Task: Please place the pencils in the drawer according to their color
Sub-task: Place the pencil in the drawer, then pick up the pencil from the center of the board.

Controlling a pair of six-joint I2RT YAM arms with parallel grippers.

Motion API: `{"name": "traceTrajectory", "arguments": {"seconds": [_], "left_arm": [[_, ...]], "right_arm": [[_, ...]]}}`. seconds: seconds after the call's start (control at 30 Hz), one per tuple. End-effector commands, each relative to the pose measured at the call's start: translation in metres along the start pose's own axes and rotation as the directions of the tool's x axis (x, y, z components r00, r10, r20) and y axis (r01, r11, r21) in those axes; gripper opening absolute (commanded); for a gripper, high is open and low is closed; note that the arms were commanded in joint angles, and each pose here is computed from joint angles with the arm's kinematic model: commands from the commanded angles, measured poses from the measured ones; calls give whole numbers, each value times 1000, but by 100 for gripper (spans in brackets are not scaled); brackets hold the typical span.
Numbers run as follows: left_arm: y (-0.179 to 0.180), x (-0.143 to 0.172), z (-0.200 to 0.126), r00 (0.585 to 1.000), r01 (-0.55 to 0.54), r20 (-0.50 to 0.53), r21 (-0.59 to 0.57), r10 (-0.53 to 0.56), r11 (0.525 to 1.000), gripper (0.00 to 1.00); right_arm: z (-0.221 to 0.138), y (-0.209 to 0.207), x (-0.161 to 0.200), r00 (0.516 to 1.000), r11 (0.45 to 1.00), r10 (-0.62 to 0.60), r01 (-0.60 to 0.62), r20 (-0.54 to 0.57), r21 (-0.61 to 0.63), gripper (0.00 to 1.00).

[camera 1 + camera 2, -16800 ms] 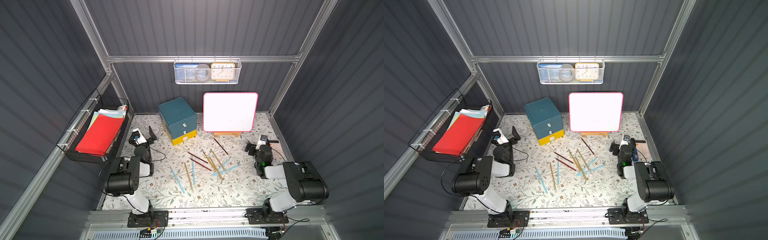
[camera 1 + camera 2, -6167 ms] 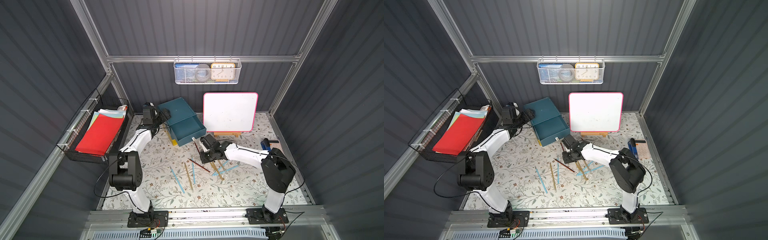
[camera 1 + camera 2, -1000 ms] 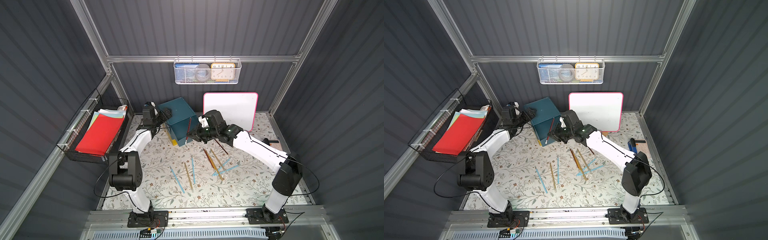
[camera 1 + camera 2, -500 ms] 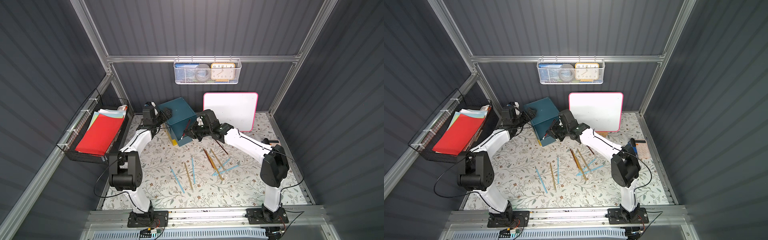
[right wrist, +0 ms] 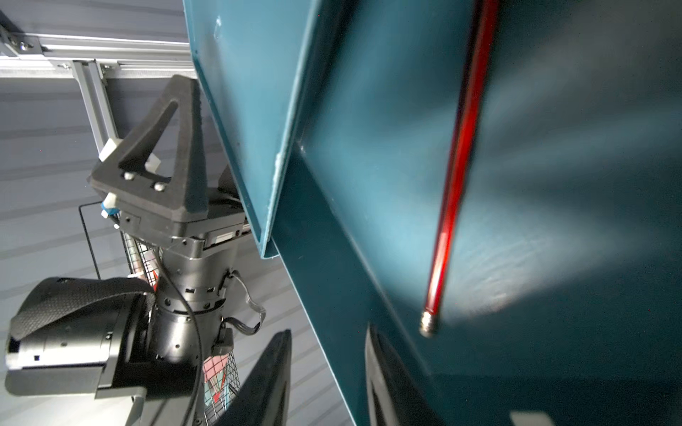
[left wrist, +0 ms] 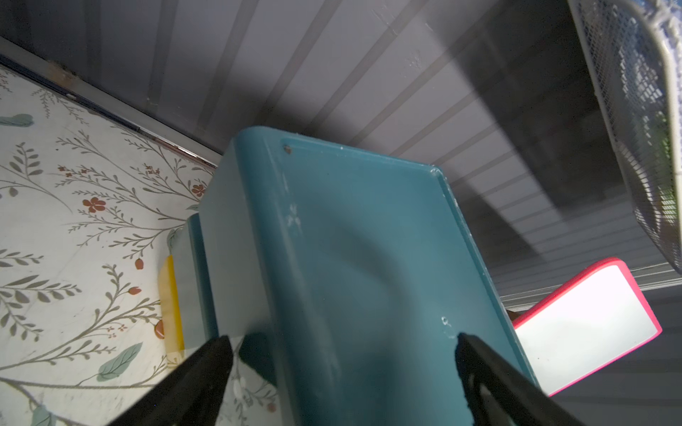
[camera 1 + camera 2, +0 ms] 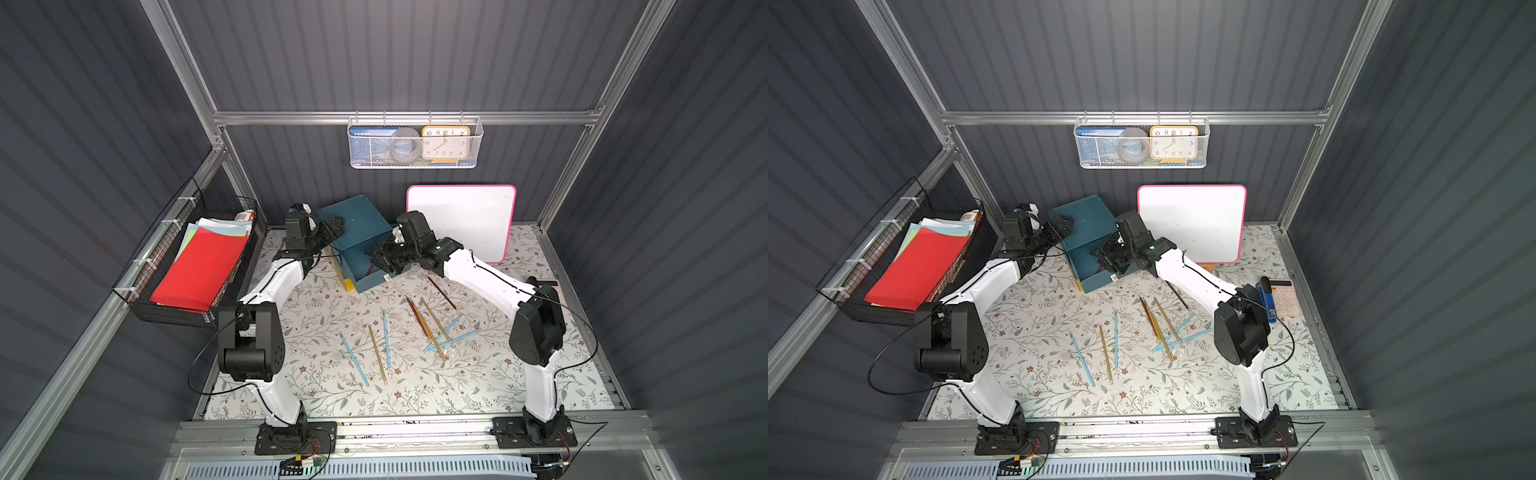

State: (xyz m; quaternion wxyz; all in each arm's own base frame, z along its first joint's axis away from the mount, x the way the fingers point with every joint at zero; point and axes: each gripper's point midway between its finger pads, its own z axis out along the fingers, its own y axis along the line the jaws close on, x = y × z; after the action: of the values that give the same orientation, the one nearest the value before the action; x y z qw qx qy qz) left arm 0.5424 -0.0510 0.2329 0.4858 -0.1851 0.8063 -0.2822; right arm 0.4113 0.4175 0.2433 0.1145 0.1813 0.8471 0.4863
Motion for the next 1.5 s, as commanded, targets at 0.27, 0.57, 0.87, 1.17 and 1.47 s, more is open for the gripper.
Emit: {"name": "traceTrajectory", "arguments": {"seconds": [0.27,0.57,0.87,1.17,1.47], "left_arm": [[-4,-8,3,1000,-6,15,8,6,1000,100],[-3,-12,2,1000,-18,26,-6,18,1000,100],[1,-9,3,999,-26,21,-20,27,999,100],[2,-10,3,999,-33,23,-27,33,999,100],[1,-9,4,999,-32,20,-21,32,999,100]], "right_arm": [[-79,46,25,980,977,-196,196,8,-85,39],[-134,-46,51,960,958,-278,275,30,82,39],[-142,-177,61,934,849,-355,344,-50,402,41],[-97,-220,65,916,779,-347,400,-200,482,41],[-69,-247,60,915,744,-316,403,-251,534,41]]}}
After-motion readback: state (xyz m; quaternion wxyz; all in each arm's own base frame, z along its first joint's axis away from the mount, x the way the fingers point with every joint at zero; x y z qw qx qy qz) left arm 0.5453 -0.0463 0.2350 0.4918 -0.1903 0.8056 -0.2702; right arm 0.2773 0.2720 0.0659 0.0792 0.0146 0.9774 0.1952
